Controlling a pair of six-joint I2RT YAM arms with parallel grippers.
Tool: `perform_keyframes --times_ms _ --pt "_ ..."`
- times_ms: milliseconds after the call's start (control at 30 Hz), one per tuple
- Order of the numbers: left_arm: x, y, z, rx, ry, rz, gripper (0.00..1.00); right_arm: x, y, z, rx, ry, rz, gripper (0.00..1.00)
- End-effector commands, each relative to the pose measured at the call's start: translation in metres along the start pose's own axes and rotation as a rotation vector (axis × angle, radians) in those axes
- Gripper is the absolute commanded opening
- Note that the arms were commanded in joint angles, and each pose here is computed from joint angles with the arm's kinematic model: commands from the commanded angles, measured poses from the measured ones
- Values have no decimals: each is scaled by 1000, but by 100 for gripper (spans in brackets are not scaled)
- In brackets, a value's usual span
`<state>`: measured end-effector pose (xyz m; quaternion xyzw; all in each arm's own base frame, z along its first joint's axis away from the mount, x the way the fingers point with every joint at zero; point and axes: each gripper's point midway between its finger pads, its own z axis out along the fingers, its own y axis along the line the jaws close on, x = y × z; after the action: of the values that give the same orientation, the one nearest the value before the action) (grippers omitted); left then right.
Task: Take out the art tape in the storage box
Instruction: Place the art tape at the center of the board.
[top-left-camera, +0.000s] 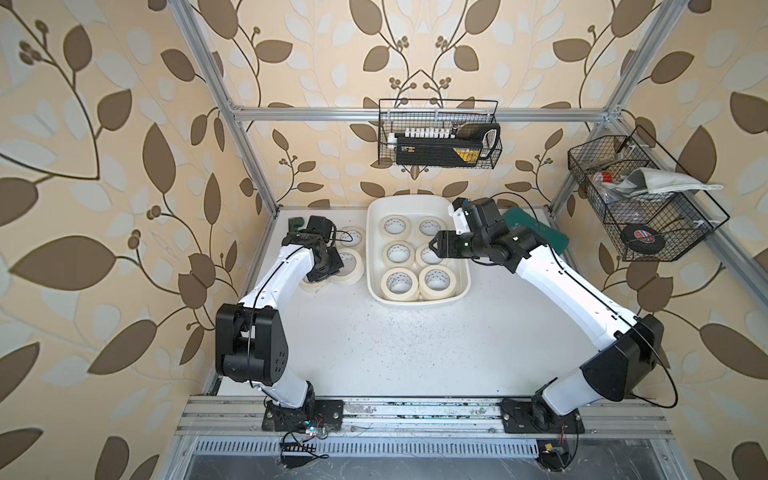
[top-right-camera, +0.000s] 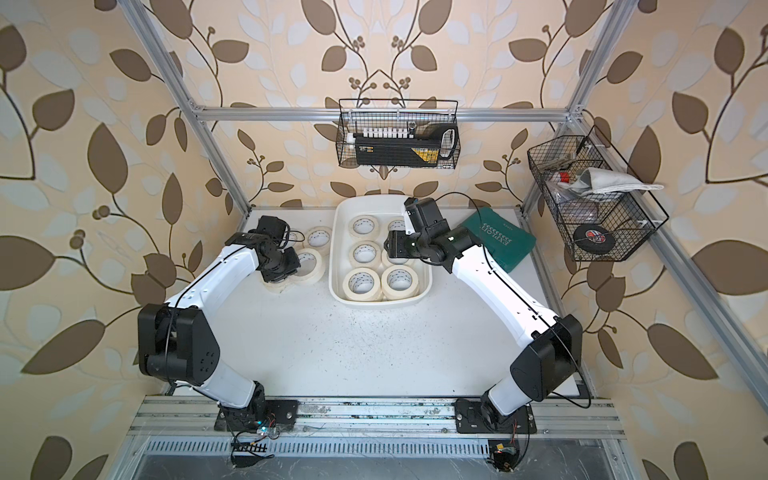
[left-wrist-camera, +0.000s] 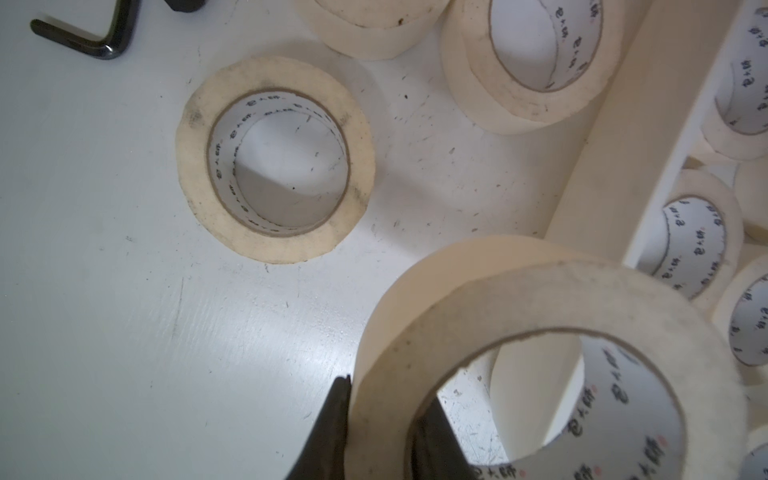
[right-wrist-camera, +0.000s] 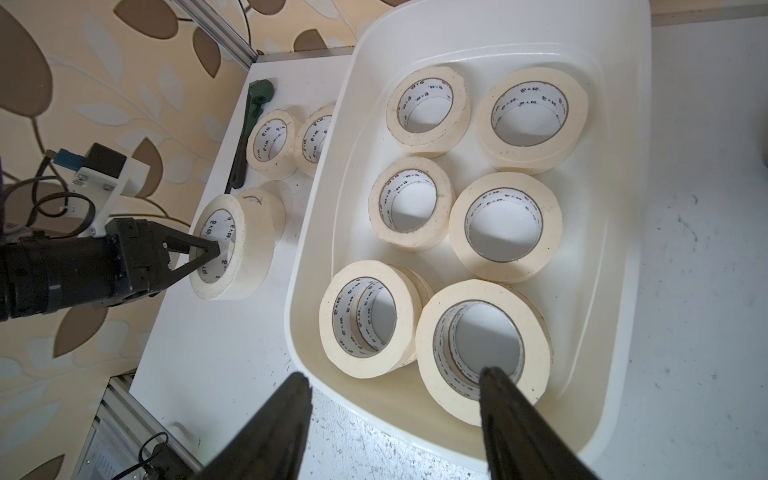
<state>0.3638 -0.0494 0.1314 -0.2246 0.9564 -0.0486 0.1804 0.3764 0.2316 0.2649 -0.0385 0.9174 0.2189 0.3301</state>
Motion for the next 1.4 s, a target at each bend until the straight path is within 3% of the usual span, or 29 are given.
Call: perform_keyframes --times_ms 0,400,1067,1367 --pt "-12 -1 14 2 -39 -37 0 8 -8 9 17 30 9 66" --pt "-5 -1 60 -34 29 -44 0 13 -18 14 32 64 16 66" --pt "-20 -10 88 -54 30 -15 13 20 -26 26 50 110 28 66" --pt "-20 -9 97 -73 47 -11 30 23 -26 27 52 130 24 66"
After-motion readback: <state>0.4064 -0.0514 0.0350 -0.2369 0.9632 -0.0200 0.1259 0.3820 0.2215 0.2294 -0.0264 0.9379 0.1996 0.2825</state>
